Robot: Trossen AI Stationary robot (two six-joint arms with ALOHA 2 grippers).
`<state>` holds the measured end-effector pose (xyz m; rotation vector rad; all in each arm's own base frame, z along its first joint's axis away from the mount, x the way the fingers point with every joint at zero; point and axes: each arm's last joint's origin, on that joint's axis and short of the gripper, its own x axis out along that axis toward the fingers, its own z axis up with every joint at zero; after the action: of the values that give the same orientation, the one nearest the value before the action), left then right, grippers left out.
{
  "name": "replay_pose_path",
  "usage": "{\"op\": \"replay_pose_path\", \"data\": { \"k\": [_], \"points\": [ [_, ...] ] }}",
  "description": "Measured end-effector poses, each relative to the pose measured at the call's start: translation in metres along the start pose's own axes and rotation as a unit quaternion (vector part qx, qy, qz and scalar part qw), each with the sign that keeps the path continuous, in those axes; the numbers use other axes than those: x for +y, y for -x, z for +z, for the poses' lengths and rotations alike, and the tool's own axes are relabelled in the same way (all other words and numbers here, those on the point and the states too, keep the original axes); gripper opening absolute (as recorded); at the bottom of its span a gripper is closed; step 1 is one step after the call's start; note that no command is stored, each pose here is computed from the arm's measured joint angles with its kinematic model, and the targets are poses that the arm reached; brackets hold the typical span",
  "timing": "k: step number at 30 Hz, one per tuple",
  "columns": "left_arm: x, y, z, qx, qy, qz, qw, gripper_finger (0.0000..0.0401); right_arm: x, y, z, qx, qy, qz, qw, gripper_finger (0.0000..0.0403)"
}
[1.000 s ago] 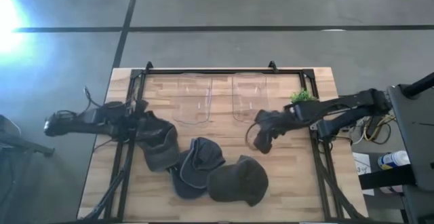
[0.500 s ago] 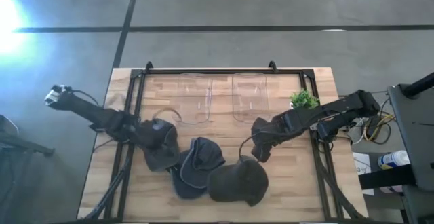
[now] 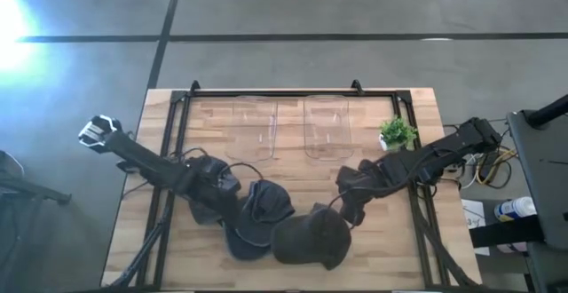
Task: Pick & Place hat
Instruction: Put the top blue cap into the right transparent bin
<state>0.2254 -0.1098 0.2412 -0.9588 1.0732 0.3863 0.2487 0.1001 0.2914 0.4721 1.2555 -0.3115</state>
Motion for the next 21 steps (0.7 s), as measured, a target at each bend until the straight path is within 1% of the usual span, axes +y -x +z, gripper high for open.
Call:
{"op": "replay_pose_path", "data": {
  "k": [2,5,8,10,12,15,19,20,21],
  "points": [
    [-0.004,-0.004,-0.001,0.001,0.003,-0.001,1.000,0.0184,0.002,0.001,-0.003,0.000,0.008,0.002,1.000,0.0247],
    [-0.004,-0.014,-0.002,0.004,0.008,0.013,1.000,0.0184,0.004,0.001,-0.006,0.000,0.017,0.003,1.000,0.0251],
    [-0.008,-0.020,-0.001,-0.007,-0.006,0.003,1.000,0.0184,0.006,0.001,-0.008,-0.002,0.021,0.002,1.000,0.0251],
    [-0.007,-0.026,-0.001,-0.009,-0.012,0.016,1.000,0.0182,0.006,0.002,-0.009,-0.007,0.024,-0.002,1.000,0.0249],
    [-0.006,-0.032,-0.002,-0.007,-0.014,0.027,1.000,0.0172,0.007,0.002,-0.009,-0.008,0.025,-0.002,1.000,0.0246],
    [-0.007,-0.035,-0.002,-0.007,-0.025,0.028,0.999,0.0129,0.007,0.002,-0.009,-0.010,0.026,-0.003,1.000,0.0242],
    [-0.007,-0.039,-0.002,-0.018,-0.040,0.037,0.998,0.0032,0.006,0.002,-0.008,-0.017,0.029,-0.008,0.999,0.0236],
    [-0.007,-0.038,-0.001,-0.022,-0.040,0.034,0.998,0.0018,0.006,0.002,-0.008,-0.017,0.029,-0.008,0.999,0.0234],
    [-0.008,-0.037,0.000,-0.024,-0.041,0.031,0.998,0.0013,0.006,0.002,-0.008,-0.018,0.029,-0.008,0.999,0.0233]
  ]
}}
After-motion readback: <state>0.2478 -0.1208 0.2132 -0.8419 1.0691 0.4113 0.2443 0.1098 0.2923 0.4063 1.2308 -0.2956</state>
